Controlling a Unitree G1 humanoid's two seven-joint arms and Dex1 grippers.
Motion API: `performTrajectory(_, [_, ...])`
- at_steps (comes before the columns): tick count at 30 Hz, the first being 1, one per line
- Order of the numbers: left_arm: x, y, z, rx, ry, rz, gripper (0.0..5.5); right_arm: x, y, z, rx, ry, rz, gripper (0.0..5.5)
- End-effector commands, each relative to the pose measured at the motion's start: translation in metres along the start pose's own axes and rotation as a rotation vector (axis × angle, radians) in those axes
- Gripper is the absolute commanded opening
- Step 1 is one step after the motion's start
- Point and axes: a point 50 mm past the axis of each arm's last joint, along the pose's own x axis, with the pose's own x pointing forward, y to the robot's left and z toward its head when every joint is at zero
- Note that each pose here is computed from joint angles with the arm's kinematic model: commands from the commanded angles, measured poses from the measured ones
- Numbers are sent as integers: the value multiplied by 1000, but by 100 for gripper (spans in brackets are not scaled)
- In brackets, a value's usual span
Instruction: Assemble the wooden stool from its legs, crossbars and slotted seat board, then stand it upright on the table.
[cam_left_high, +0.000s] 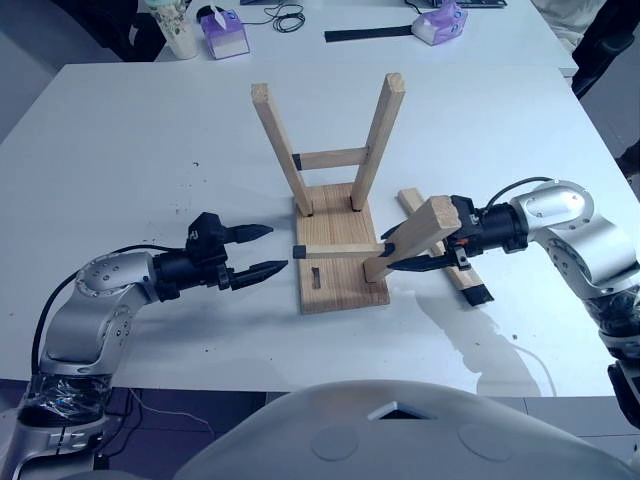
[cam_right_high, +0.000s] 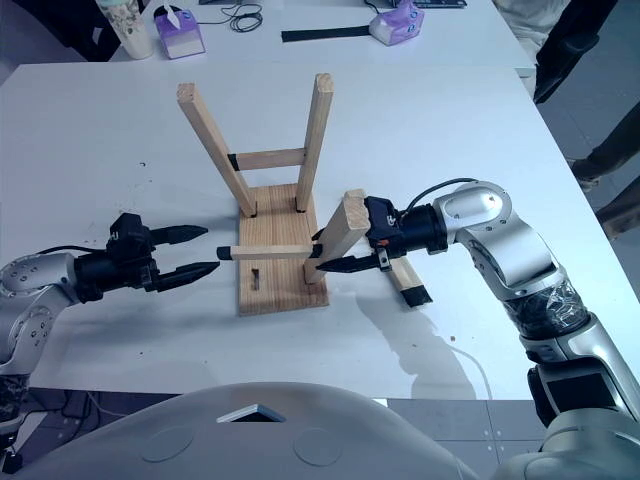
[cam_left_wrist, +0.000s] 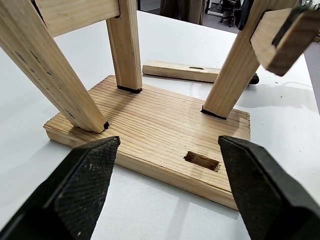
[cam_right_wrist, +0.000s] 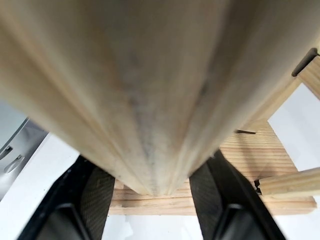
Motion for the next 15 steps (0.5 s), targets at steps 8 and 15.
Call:
performTrajectory(8, [-7,4,0,3,29,29,366,-25,1,7,78,46,-216,312])
performTrajectory(15, [-22,-3,1,-14,-25,150,366,-54,39,-14,106,176,-674,353])
